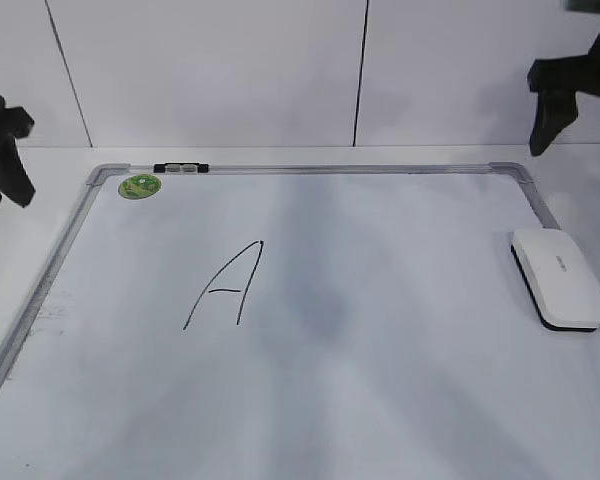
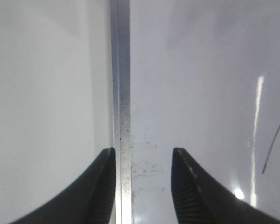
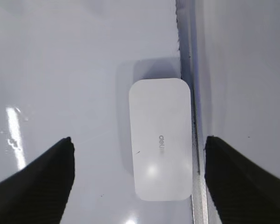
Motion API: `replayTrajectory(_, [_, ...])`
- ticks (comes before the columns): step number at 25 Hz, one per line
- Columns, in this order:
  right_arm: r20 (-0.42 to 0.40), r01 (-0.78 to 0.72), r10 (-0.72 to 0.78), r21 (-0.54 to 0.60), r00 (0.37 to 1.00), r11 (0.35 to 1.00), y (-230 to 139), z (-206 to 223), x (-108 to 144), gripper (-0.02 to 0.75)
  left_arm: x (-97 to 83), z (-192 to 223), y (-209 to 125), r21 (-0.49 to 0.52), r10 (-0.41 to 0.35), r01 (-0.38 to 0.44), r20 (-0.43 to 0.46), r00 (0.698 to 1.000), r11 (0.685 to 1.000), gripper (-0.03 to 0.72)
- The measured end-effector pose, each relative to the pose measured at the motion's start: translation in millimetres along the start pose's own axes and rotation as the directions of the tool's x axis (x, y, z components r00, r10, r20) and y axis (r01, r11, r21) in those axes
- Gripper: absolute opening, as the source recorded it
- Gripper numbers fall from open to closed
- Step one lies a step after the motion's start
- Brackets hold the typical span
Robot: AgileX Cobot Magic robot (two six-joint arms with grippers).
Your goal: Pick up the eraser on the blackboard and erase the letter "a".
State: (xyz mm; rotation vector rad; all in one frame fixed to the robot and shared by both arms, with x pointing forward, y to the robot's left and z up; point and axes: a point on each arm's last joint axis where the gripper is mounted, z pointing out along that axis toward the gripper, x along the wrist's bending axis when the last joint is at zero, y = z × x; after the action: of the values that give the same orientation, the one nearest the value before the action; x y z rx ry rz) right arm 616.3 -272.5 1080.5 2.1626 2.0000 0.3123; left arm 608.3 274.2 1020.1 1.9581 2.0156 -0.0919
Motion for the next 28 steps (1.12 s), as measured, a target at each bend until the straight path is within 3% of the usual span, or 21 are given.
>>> replayTrajectory(10, [-0.096, -0.026, 0.001, -0.256, 0.995, 0.966, -40.9, -116.7, -2.1, 0.654, -27.5, -96.3, -31.2, -0.193, 0.072, -0.065, 0.032, 0.997, 0.979, 0.302])
replayTrajectory(17, [-0.142, -0.042, -0.021, -0.425, 0.99, 0.904, -85.5, -185.8, -7.5, 0.565, -46.0, -158.8, -73.2, -0.319, 0.131, -0.104, 0.063, 0.989, 0.942, 0.292])
replayTrajectory(21, [-0.158, -0.051, -0.036, -0.511, 0.987, 0.858, -114.8, -218.9, -11.8, 0.546, -53.5, -193.4, -104.4, -0.403, 0.17, -0.137, 0.048, 0.984, 0.905, 0.264])
replayTrajectory(28, [-0.186, -0.021, -0.127, -0.635, 0.974, 0.772, -172.7, -262.9, -12.1, 0.543, -62.1, -244.3, -163.4, -0.56, 0.227, -0.189, -0.002, 0.974, 0.807, 0.24])
